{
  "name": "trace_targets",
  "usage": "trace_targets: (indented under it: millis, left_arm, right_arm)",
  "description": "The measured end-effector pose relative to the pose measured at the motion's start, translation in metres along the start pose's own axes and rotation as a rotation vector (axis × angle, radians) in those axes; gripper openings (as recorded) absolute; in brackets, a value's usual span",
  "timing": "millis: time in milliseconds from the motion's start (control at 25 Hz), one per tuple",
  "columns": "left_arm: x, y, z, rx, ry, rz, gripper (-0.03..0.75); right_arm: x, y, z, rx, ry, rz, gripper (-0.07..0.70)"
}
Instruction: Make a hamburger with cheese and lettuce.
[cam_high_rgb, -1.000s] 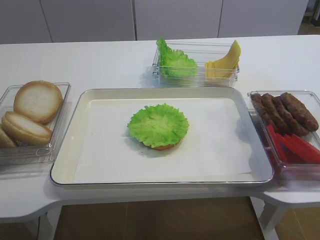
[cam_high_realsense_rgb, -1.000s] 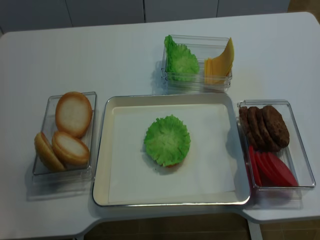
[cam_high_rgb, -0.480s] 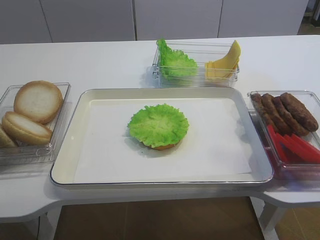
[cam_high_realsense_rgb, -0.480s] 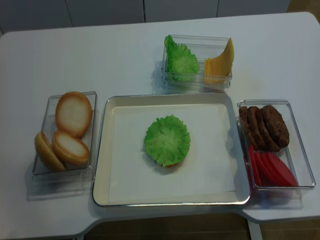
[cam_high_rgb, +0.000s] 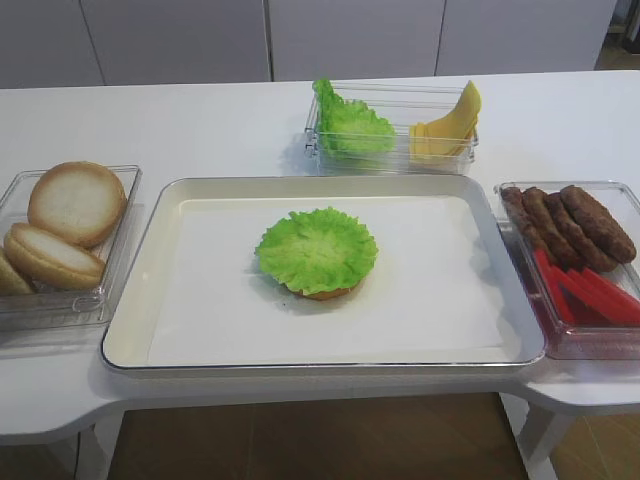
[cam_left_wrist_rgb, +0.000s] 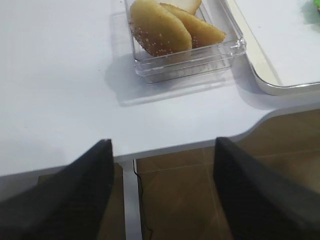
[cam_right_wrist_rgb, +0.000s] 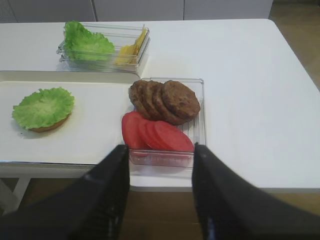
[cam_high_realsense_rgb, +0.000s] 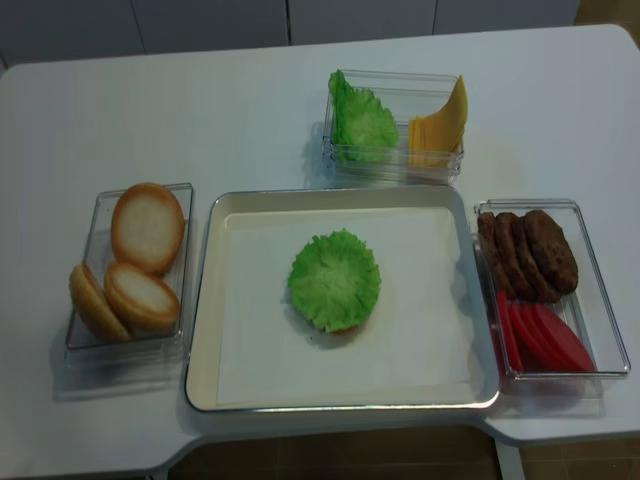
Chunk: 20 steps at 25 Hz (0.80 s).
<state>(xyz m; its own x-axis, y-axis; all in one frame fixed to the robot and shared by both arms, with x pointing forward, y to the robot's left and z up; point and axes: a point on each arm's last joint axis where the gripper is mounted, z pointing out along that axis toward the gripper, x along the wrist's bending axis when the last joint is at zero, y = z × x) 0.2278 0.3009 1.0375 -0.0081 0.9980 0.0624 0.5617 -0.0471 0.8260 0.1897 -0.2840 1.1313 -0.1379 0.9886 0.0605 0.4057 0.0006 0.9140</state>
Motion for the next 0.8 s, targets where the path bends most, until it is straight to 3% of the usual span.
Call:
trace_targets:
  millis: [480,800]
  left_arm:
    - [0.000,0.000,0.000,0.000,0.000,0.000,0.468]
    - [0.000,0.000,0.000,0.000,0.000,0.000,0.468]
  right_arm:
    - [-0.007,-0.048,0.053,0.223,0.016,0.042,0.334]
    - [-0.011,-0.058,0.072,0.229,0.013,-0.026,0.334]
